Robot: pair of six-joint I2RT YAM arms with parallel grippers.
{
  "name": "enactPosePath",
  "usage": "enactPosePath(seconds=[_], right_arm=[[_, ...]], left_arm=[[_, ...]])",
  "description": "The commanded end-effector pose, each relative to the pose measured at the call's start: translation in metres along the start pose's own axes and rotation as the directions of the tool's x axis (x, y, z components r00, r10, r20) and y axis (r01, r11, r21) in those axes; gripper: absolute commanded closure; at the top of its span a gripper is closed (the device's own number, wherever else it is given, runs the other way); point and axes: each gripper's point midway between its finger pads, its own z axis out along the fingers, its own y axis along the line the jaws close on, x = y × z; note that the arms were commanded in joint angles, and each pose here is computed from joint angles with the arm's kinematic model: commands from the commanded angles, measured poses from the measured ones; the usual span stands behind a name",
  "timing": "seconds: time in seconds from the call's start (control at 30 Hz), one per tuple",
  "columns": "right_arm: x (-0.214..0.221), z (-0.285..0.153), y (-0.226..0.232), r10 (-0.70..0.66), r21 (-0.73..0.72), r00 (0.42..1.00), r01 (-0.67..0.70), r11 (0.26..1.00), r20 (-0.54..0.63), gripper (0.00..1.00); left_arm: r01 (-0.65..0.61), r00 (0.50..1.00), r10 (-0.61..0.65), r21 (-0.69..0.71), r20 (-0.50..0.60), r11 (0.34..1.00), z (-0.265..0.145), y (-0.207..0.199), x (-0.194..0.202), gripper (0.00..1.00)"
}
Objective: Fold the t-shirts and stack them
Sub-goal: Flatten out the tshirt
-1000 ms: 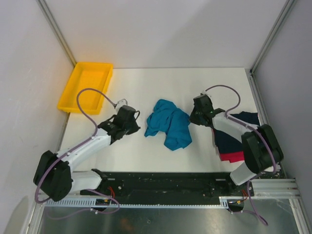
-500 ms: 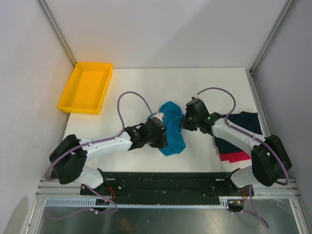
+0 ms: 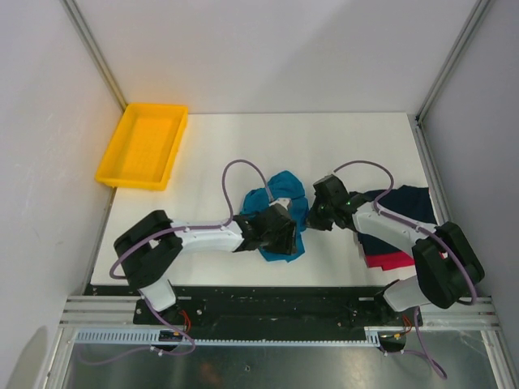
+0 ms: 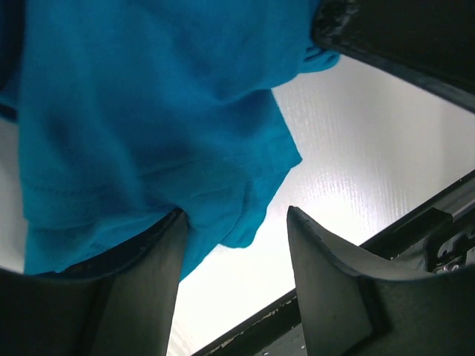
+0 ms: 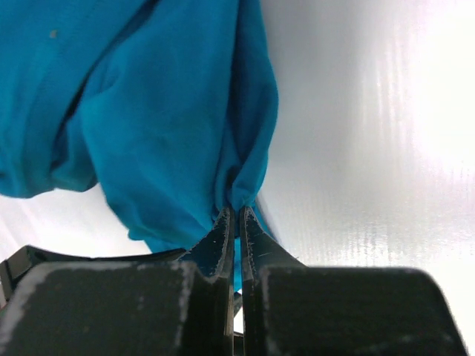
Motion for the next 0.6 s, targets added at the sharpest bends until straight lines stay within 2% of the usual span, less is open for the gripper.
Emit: enactPosePath(seconds=[0.0, 0.1, 0.27, 0.43, 0.5, 0.57], right_arm=[[0.003, 0.009, -0.009, 0.035, 0.017, 0.999, -0.035, 0.999, -0.01, 1.0], [0.004, 0.012, -0.014, 0.042, 0.026, 0.999, -0.042, 0.999, -0.011, 1.0], [0.002, 0.015, -0.019, 0.044, 0.039, 0.999, -0.044, 0.998, -0.01, 1.0], [0.001, 0.019, -0.026, 0.038, 0.062, 0.999, -0.037, 0.997, -0.008, 1.0], [-0.003, 0.02, -0.032, 0.032, 0.086, 0.999, -0.033, 0.996, 0.009, 1.0], [-0.006, 0.021, -0.037, 0.029, 0.103, 0.999, -0.03, 0.994, 0.018, 1.0]], left_arm=[[-0.025, 0.999, 0.024, 0.052, 0.025, 0.998, 0.008, -0.028, -0.006, 0.4], [-0.02, 1.0, 0.02, 0.026, 0.007, 0.999, 0.015, -0.023, 0.002, 0.45], [0.004, 1.0, -0.004, -0.008, 0.022, 1.0, 0.014, -0.014, 0.003, 0.63], [0.047, 0.993, -0.044, -0.024, 0.112, 0.999, -0.007, -0.011, -0.022, 0.91], [0.078, 0.983, -0.073, -0.026, 0.169, 0.997, -0.021, -0.007, -0.036, 0.97], [0.117, 0.966, -0.11, -0.019, 0.233, 0.993, -0.041, -0.002, -0.052, 0.99]])
